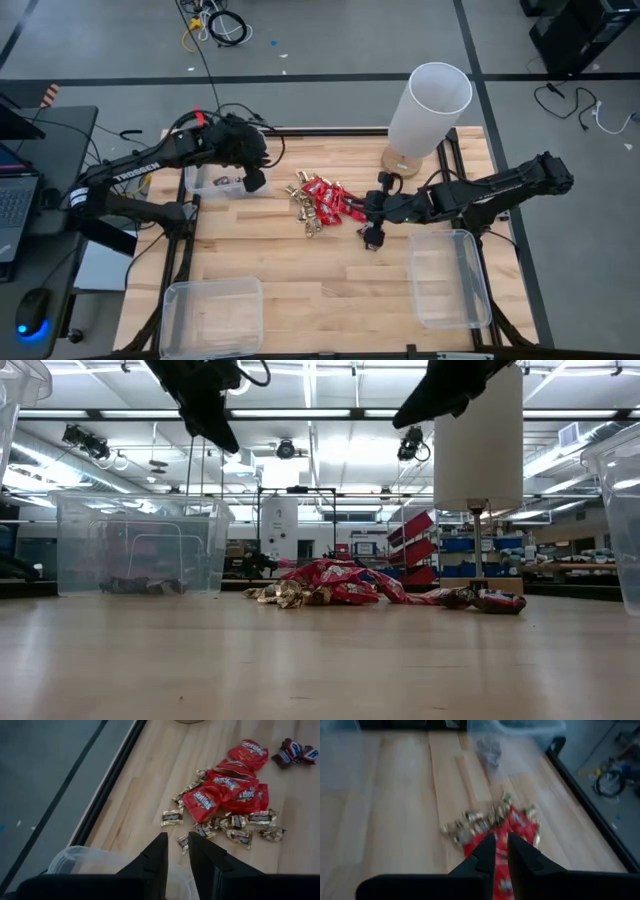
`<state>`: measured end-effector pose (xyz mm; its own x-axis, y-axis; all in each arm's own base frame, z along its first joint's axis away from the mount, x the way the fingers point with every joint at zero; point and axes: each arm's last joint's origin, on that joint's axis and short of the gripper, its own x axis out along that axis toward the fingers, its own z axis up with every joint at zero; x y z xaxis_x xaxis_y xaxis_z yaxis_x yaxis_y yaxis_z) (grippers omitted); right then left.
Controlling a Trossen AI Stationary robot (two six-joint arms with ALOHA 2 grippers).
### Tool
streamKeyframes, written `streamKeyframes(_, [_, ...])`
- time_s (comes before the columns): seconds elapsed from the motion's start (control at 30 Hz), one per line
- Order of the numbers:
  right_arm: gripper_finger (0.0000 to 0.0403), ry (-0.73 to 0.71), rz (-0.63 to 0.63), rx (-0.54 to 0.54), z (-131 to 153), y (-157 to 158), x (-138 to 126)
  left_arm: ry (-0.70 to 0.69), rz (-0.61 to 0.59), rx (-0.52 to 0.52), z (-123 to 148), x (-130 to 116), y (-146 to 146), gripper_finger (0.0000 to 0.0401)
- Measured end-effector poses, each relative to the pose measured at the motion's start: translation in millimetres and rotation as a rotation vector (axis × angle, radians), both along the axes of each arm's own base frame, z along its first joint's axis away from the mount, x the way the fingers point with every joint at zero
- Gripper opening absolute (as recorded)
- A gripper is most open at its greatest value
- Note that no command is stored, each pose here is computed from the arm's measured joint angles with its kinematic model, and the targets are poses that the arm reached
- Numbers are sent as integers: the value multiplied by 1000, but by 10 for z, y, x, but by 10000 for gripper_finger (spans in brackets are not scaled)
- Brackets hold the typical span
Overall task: Sort candy
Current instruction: Put the brown chocolate into the top left transparent bin
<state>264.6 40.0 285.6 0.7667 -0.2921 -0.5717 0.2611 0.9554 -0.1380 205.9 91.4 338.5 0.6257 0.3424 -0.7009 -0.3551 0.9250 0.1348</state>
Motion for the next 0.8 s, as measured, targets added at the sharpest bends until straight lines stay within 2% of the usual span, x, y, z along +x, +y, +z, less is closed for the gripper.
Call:
streamKeyframes(0.2, [37,104,-56,23,-64,-52,-32,-18,-39,8,13,46,-77,80])
streamKeyframes(0.37, [37,214,-53,6,-148,-24,101,-39,-57,16,30,76,-110,80])
streamKeyframes(0.63, [37,498,-9,-31,-335,90,319,-31,-57,11,22,72,-115,80])
streamKeyframes(0.8, [37,602,85,21,-518,155,370,-31,-56,10,22,72,-115,80])
